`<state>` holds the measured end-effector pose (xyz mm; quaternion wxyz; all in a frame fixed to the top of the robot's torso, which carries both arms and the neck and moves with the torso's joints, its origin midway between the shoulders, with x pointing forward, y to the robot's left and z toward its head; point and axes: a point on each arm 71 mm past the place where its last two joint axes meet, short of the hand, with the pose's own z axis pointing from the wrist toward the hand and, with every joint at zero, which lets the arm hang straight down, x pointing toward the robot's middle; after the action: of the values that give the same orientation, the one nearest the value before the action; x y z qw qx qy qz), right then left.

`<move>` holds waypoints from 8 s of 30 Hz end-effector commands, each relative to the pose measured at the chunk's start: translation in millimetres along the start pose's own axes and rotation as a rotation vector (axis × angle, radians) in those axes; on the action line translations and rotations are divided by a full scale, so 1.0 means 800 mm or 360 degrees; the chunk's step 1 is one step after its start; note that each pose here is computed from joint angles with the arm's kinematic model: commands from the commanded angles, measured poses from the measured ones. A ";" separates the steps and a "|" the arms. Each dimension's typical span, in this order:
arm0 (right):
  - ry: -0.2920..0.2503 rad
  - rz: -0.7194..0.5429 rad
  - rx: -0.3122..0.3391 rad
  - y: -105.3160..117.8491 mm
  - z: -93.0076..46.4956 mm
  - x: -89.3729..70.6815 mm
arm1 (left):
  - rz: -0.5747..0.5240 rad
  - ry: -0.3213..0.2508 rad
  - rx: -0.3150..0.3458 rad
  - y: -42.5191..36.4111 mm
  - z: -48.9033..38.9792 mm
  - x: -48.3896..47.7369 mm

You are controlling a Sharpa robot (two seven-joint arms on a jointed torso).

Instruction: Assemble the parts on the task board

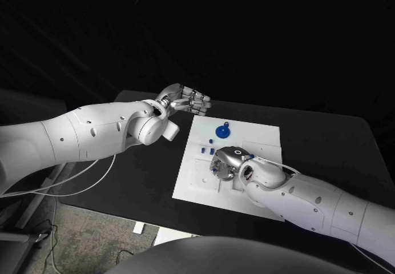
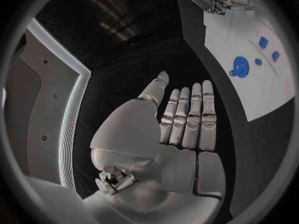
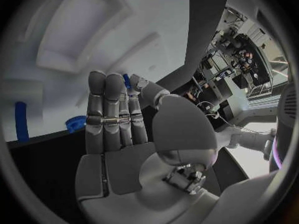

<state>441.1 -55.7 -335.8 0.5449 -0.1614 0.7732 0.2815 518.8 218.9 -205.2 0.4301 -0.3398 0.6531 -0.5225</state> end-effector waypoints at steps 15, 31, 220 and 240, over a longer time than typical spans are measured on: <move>-0.0063 0.0169 0.0024 -0.011 -0.014 0.004 | -0.0015 0.0025 0.0001 -0.0009 0.000 0.000; -0.0356 0.0286 0.0026 -0.038 -0.055 -0.068 | -0.0011 0.0014 -0.0003 0.0010 -0.001 -0.006; 0.0030 -0.0086 -0.0207 0.053 -0.018 -0.003 | -0.0020 0.0069 -0.0024 0.0030 0.009 0.004; -0.0021 -0.0127 -0.0150 0.047 -0.017 -0.002 | -0.0021 0.0071 -0.0026 0.0031 0.010 0.004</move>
<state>410.1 -33.6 -320.6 0.5468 -0.2116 0.7501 0.3061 524.9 216.1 -209.8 0.4154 -0.3382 0.6646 -0.5209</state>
